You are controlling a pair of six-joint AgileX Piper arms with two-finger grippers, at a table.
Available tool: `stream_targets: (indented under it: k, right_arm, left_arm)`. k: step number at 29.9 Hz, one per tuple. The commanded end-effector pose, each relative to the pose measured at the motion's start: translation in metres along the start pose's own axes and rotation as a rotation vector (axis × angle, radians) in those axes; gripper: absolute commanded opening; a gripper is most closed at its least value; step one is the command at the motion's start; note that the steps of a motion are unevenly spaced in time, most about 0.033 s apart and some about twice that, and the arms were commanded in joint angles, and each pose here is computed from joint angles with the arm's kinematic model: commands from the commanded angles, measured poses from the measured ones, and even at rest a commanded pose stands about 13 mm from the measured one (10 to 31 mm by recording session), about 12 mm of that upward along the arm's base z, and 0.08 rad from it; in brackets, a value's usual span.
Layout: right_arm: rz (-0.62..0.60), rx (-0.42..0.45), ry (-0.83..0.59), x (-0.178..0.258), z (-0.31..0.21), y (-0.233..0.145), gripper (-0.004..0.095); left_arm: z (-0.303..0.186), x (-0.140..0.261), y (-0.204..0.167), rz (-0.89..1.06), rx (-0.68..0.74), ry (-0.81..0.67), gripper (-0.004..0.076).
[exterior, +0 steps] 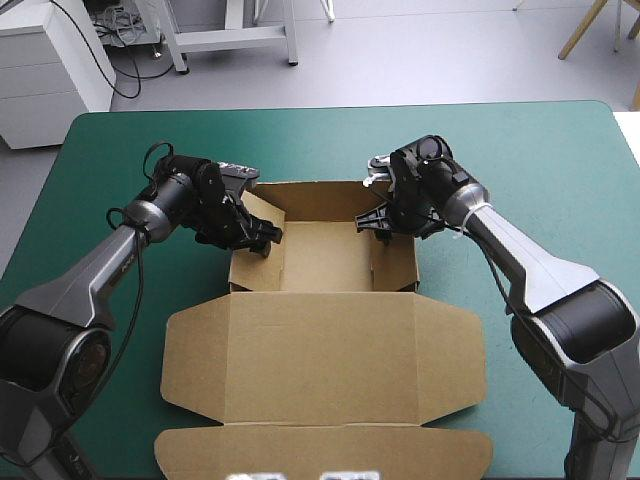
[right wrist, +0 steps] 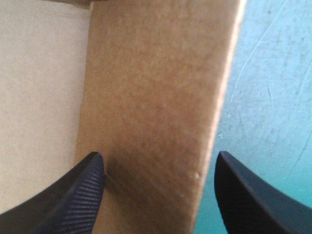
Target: Fold the box
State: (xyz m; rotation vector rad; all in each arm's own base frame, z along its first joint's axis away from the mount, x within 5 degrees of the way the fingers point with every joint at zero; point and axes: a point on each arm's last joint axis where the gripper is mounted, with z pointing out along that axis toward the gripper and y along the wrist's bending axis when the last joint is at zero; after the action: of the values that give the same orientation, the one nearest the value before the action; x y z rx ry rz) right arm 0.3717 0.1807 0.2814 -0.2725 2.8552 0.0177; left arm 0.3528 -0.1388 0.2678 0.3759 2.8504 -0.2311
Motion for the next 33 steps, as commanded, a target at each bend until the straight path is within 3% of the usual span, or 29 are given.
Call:
stream_targets:
  k: [1,9,12,16,25,33]
  right_arm:
    - [-0.044,-0.013,-0.147,-0.010,-0.045,-0.004,0.0607]
    - [-0.068,0.000,-0.358,-0.018,-0.112,-0.013,0.0607]
    - [-0.063,-0.006,-0.405,-0.013,-0.132,-0.016,0.0607]
    - [-0.057,-0.014,-0.429,-0.009,-0.143,-0.018,0.0605]
    - [-0.021,-0.053,-0.404,-0.010,-0.136,-0.014,0.0601]
    - [-0.034,-0.024,-0.303,-0.009,-0.101,-0.011,0.0601]
  left_arm:
    - [-0.045,-0.014,-0.007,0.033,0.001,-0.137,0.0544]
    - [-0.114,-0.031,-0.003,0.085,-0.127,-0.233,0.0371]
    - [-0.142,-0.035,-0.006,0.086,-0.132,-0.302,0.0236]
    - [-0.174,-0.026,-0.018,0.134,-0.023,-0.385,0.0008]
    - [-0.221,0.024,-0.006,0.196,-0.153,-0.459,-0.0010]
    - [-0.226,0.083,0.003,0.216,-0.189,-0.466,-0.0010]
